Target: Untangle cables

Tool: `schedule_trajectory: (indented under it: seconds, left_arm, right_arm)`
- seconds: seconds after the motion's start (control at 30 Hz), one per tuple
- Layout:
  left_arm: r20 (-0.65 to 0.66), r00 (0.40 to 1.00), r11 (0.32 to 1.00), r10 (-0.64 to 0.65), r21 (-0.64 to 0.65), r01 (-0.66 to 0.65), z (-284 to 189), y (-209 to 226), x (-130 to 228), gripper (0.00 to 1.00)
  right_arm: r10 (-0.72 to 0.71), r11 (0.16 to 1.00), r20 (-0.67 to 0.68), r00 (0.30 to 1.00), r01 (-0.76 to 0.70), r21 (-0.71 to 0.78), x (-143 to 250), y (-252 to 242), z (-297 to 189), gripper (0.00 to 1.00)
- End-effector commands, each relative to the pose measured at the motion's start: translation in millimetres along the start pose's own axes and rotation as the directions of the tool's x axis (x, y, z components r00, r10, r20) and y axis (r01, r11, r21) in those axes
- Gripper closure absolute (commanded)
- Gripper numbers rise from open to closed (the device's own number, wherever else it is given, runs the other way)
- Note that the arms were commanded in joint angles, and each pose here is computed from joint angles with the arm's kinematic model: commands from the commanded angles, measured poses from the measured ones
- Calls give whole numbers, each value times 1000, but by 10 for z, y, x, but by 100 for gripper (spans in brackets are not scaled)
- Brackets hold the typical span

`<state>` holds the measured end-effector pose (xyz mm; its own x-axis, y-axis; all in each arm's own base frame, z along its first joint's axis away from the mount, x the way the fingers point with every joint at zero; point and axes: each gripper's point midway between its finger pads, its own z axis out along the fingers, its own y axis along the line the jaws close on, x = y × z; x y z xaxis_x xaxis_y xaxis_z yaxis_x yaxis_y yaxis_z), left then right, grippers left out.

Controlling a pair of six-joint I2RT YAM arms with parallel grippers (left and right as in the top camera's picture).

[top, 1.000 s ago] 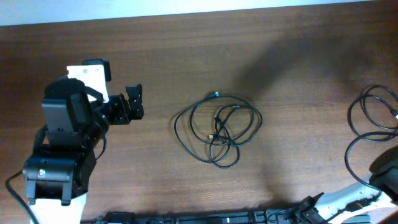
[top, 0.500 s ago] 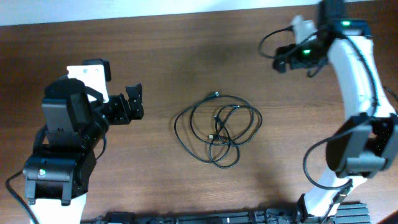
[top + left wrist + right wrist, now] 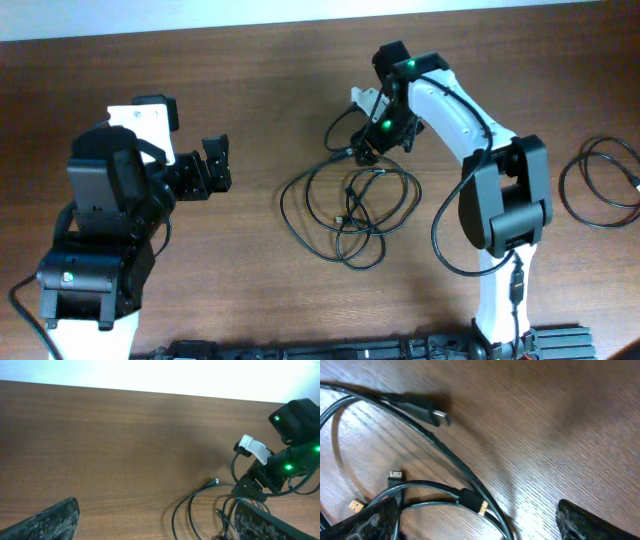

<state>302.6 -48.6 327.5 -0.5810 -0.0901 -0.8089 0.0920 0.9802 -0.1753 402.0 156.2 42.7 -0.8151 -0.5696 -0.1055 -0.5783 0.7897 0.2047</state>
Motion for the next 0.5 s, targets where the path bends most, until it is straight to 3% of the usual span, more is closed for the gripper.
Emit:
schedule_trajectory:
  seconds: [0.0, 0.2, 0.23, 0.27, 0.3, 0.33, 0.37, 0.47]
  left_arm:
    - [6, 1000, 1000, -14, -7, 14, -8, 19, -17, 1]
    - [6, 1000, 1000, -14, -7, 14, -8, 19, -17, 1]
    - [6, 1000, 1000, -14, -7, 14, -8, 19, -17, 1]
    - [6, 1000, 1000, -14, -7, 14, -8, 19, -17, 1]
    - [6, 1000, 1000, -14, -7, 14, -8, 19, -17, 1]
    - [6, 1000, 1000, -14, -7, 14, -8, 19, -17, 1]
    - [6, 1000, 1000, -14, -7, 14, -8, 19, -17, 1]
    - [6, 1000, 1000, -14, -7, 14, -8, 19, -17, 1]
  right_arm:
    - [-32, 999, -27, 999, 31, -23, 56, 71, 105, 1]
    - [-110, 977, -10, 994, 106, -183, 228, 331, 411, 0]
    - [-110, 977, -6, 994, 107, -183, 230, 329, 433, 9]
    - [-111, 978, -7, 994, 108, -176, 232, 315, 441, 30]
    - [-114, 982, -9, 993, 111, -151, 226, 264, 446, 60]
    - [-114, 984, -8, 993, 112, -142, 218, 246, 446, 81]
    - [-115, 984, -3, 993, 114, -140, 201, 243, 435, 94]
    - [-106, 985, 7, 994, 106, -135, 140, 231, 325, 96]
